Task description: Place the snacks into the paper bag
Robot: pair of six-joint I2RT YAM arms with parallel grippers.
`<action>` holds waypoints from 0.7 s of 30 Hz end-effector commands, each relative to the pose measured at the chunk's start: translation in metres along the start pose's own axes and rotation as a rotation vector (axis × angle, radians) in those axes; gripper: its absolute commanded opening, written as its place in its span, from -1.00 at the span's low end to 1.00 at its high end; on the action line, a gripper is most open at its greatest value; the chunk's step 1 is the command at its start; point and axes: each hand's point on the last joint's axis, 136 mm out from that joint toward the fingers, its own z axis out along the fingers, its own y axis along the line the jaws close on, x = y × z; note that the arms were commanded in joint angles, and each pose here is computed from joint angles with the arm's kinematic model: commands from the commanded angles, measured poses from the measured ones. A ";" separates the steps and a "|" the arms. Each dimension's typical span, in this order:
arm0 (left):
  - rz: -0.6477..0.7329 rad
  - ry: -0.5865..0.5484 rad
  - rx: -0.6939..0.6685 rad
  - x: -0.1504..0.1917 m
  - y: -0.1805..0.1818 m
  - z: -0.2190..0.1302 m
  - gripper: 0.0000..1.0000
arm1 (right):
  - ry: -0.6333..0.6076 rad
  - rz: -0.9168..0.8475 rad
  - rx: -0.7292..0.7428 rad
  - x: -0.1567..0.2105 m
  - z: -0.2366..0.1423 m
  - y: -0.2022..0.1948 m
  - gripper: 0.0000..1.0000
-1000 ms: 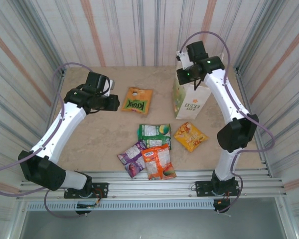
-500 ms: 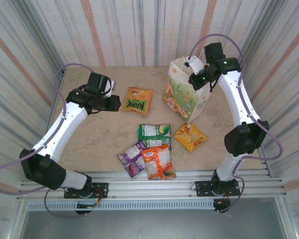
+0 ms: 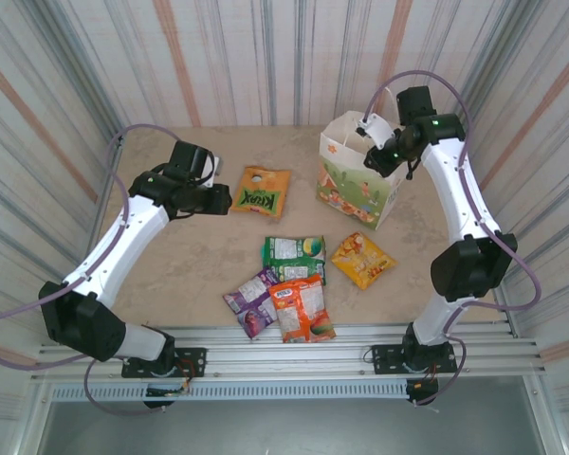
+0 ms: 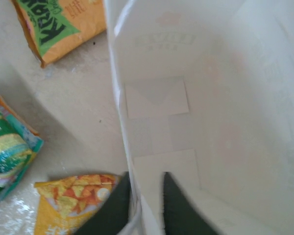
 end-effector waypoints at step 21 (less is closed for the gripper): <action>-0.021 -0.024 0.071 -0.007 -0.015 0.001 0.16 | -0.143 0.118 0.006 -0.001 -0.031 0.009 0.43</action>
